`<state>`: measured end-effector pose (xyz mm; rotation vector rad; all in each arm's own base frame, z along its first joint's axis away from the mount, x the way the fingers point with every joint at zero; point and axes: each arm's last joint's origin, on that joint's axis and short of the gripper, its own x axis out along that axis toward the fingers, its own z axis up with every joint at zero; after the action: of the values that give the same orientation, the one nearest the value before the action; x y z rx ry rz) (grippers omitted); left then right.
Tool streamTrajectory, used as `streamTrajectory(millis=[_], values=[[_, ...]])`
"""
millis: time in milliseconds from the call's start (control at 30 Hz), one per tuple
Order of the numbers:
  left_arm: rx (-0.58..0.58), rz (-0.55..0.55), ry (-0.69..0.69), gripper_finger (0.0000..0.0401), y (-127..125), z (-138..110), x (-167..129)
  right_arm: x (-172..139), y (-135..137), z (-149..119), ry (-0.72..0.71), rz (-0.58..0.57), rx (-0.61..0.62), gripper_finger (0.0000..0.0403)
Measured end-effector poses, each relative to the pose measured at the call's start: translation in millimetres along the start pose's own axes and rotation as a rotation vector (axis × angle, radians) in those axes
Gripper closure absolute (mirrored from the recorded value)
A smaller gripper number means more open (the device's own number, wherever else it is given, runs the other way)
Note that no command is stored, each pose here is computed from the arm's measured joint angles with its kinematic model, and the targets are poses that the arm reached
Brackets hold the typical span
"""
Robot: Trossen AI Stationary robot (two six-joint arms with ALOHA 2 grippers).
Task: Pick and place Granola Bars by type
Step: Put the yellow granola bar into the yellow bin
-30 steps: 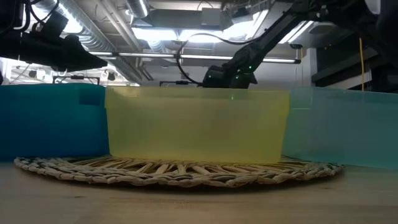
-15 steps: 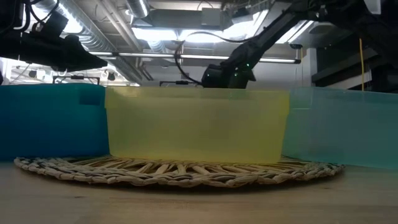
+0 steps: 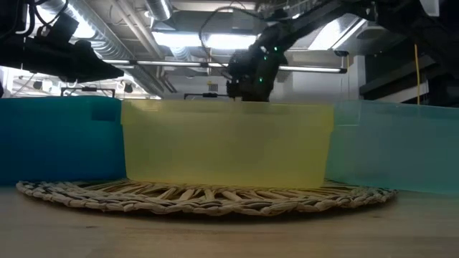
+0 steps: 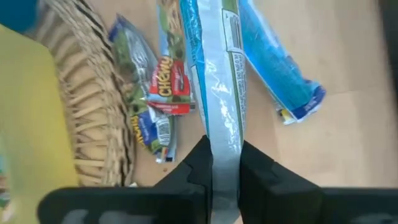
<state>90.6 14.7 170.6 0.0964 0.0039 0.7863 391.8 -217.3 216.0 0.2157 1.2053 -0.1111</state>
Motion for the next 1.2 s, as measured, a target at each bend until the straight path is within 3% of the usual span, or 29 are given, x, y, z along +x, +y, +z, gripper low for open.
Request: streamTrajectory(millis=[467, 767, 1200], values=[[0.000, 0.000, 0.000, 0.0232, 0, 0, 0, -78, 19, 25, -0.025, -0.003, 0.027, 0.0354], [0.000, 0.000, 0.000, 0.0232, 0, 0, 0, -110, 62, 30, 0.011, 0.025, 0.048, 0.0349], [0.000, 0.000, 0.000, 0.0232, 0, 0, 0, -146, 144, 20, -0.038, -0.051, 0.058, 0.0348]])
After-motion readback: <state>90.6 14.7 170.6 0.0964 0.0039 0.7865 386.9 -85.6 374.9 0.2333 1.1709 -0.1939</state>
